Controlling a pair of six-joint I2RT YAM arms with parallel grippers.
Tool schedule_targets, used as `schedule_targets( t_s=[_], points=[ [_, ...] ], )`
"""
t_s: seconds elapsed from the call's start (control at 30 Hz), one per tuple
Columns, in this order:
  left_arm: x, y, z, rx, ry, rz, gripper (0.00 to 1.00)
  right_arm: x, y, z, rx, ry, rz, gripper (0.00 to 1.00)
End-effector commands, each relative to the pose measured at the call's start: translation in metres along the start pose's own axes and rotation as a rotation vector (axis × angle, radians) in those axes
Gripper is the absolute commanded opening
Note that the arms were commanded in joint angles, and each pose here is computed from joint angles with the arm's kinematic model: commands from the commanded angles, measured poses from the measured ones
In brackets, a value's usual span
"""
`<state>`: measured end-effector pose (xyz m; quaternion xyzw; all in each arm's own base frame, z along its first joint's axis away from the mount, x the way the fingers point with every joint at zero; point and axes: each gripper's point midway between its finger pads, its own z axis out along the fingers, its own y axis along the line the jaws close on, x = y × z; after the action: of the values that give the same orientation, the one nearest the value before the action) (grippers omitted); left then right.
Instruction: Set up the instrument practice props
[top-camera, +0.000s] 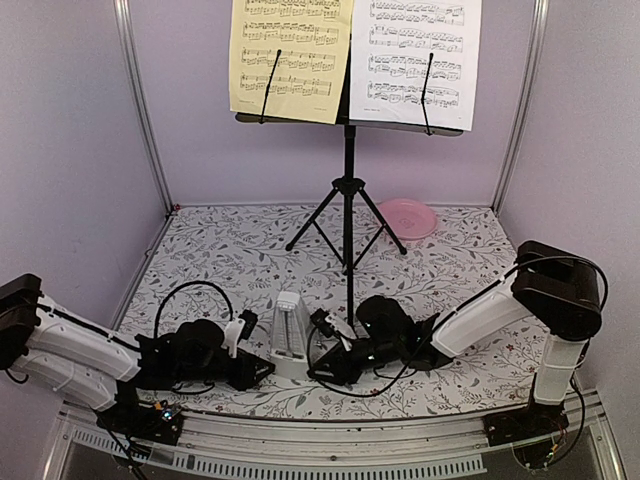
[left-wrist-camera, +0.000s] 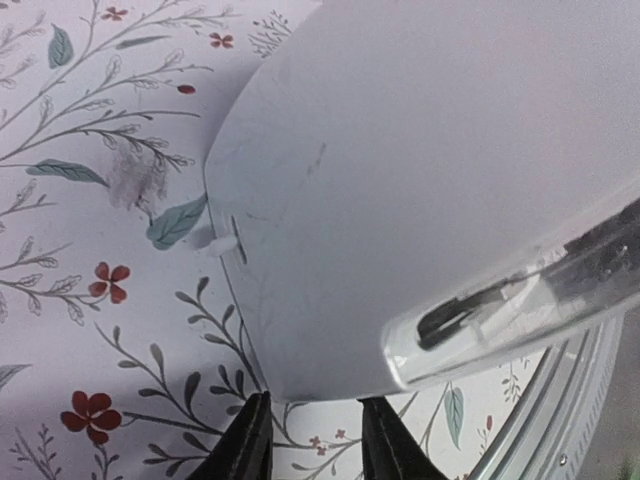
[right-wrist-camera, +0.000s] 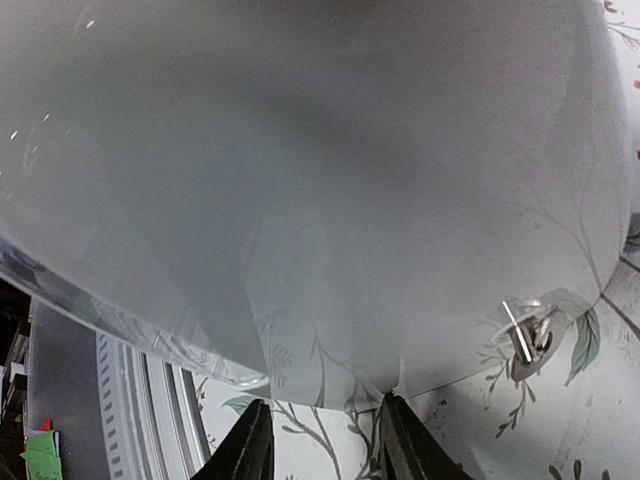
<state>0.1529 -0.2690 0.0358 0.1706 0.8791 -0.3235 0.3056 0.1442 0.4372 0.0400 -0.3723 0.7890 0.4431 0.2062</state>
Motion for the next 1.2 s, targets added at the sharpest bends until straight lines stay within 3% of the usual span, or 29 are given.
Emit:
schedule_targets(
  t_s=[0.0,0.13,0.27,0.33,0.4,0.57,0.7,1.03,1.17],
  points=[
    [-0.035,-0.001,-0.002,-0.004,-0.103,0.006,0.36,-0.032,0.012,0.013,-0.034,-0.076,-0.042,0.38],
    [-0.052,-0.004,-0.014,-0.007,-0.153,0.036,0.51,-0.040,0.020,0.014,-0.062,-0.093,-0.057,0.39],
    [-0.068,-0.010,-0.036,0.016,-0.236,0.057,0.73,-0.039,0.034,-0.011,-0.113,-0.158,-0.090,0.46],
    [-0.073,-0.019,-0.045,0.051,-0.269,0.077,0.90,-0.032,0.037,-0.028,-0.127,-0.191,-0.099,0.51],
    [-0.074,-0.029,-0.049,0.066,-0.284,0.117,0.99,-0.029,0.039,-0.042,-0.131,-0.215,-0.104,0.54],
    [-0.083,-0.049,-0.057,0.056,-0.335,0.177,0.99,-0.027,0.033,-0.071,-0.114,-0.267,-0.102,0.59],
    [-0.096,-0.051,-0.058,-0.003,-0.378,0.134,0.99,-0.033,0.019,-0.079,-0.073,-0.294,-0.087,0.64],
    [-0.117,-0.064,-0.028,-0.155,-0.375,0.159,0.99,-0.046,0.014,-0.084,-0.052,-0.340,-0.090,0.71],
    [-0.120,-0.052,-0.018,-0.274,-0.365,0.151,0.99,-0.047,0.014,-0.085,-0.046,-0.346,-0.094,0.72]
  ],
)
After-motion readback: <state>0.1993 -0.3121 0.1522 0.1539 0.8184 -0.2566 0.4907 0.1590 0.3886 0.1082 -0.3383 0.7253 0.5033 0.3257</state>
